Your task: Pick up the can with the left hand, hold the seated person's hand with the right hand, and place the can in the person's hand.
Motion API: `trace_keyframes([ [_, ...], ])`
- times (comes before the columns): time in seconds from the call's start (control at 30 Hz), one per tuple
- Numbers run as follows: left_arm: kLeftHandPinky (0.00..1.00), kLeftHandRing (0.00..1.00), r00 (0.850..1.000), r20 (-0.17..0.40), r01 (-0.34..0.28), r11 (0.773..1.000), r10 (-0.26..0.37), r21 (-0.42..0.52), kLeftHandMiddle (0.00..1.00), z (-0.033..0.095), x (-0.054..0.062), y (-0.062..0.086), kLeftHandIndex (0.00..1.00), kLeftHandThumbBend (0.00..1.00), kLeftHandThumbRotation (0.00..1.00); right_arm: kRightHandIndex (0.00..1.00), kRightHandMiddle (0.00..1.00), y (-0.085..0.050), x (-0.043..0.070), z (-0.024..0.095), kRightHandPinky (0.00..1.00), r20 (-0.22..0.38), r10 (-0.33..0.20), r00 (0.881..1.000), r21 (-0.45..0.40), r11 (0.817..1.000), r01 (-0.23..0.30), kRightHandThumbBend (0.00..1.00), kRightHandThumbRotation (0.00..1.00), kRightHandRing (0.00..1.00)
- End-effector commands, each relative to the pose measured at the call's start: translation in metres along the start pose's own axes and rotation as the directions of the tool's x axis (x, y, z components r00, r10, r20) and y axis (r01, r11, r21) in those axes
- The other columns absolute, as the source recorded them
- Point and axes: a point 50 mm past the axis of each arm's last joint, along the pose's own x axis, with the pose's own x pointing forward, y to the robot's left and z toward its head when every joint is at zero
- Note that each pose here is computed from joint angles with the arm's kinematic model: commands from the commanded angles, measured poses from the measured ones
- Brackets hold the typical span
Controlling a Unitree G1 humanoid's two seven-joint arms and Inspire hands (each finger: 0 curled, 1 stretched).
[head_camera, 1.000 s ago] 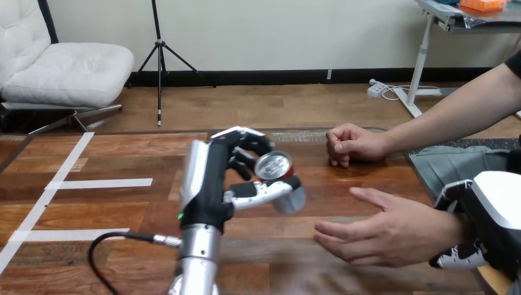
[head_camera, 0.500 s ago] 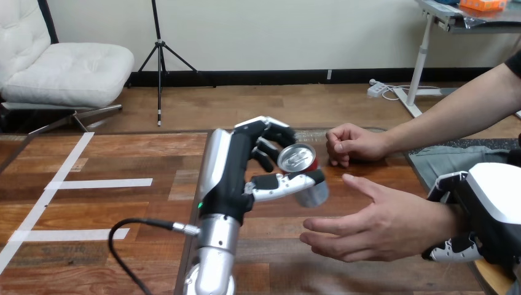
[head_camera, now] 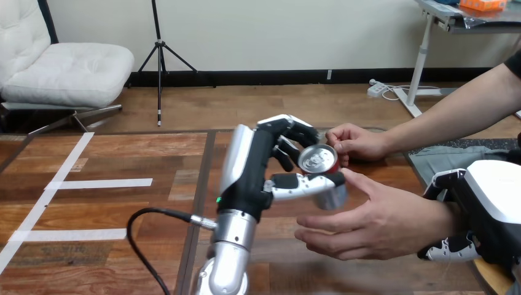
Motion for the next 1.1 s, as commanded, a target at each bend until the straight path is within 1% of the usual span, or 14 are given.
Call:
trace_keyframes([
  [0.0, 0.32, 0.38, 0.996, 0.086, 0.016, 0.999, -0.012, -0.043, 0.45, 0.022, 0.017, -0.013, 0.49, 0.69, 0.0, 0.5, 0.4, -0.012, 0.001, 0.007, 0.22, 0.014, -0.08, 0.997, 0.034, 0.996, 0.08, 0.82, 0.0, 0.3],
  [0.23, 0.33, 0.38, 0.996, 0.085, 0.045, 0.998, -0.041, -0.047, 0.45, 0.024, 0.015, -0.023, 0.49, 0.7, 0.0, 0.5, 0.4, -0.011, 0.0, 0.008, 0.23, 0.019, -0.085, 0.996, 0.031, 0.996, 0.084, 0.83, 0.0, 0.31],
  [0.53, 0.33, 0.39, 0.994, 0.087, 0.072, 0.996, -0.066, -0.062, 0.46, 0.025, 0.011, -0.032, 0.49, 0.69, 0.0, 0.5, 0.44, -0.011, 0.0, 0.009, 0.27, 0.026, -0.092, 0.995, 0.031, 0.995, 0.092, 0.83, 0.0, 0.35],
  [0.7, 0.34, 0.39, 0.992, 0.095, 0.09, 0.994, -0.083, -0.067, 0.46, 0.026, 0.009, -0.035, 0.49, 0.69, 0.0, 0.5, 0.45, -0.011, -0.001, 0.009, 0.29, 0.028, -0.096, 0.995, 0.028, 0.995, 0.095, 0.83, 0.0, 0.37],
  [0.9, 0.34, 0.38, 0.99, 0.097, 0.106, 0.992, -0.098, -0.075, 0.46, 0.026, 0.008, -0.037, 0.48, 0.68, 0.0, 0.5, 0.43, -0.011, -0.001, 0.009, 0.27, 0.033, -0.102, 0.994, 0.031, 0.994, 0.101, 0.85, 0.0, 0.34],
  [1.07, 0.34, 0.39, 0.99, 0.095, 0.113, 0.99, -0.105, -0.084, 0.46, 0.026, 0.007, -0.038, 0.48, 0.67, 0.0, 0.5, 0.44, -0.011, -0.002, 0.009, 0.27, 0.03, -0.096, 0.995, 0.027, 0.995, 0.096, 0.85, 0.0, 0.35],
])
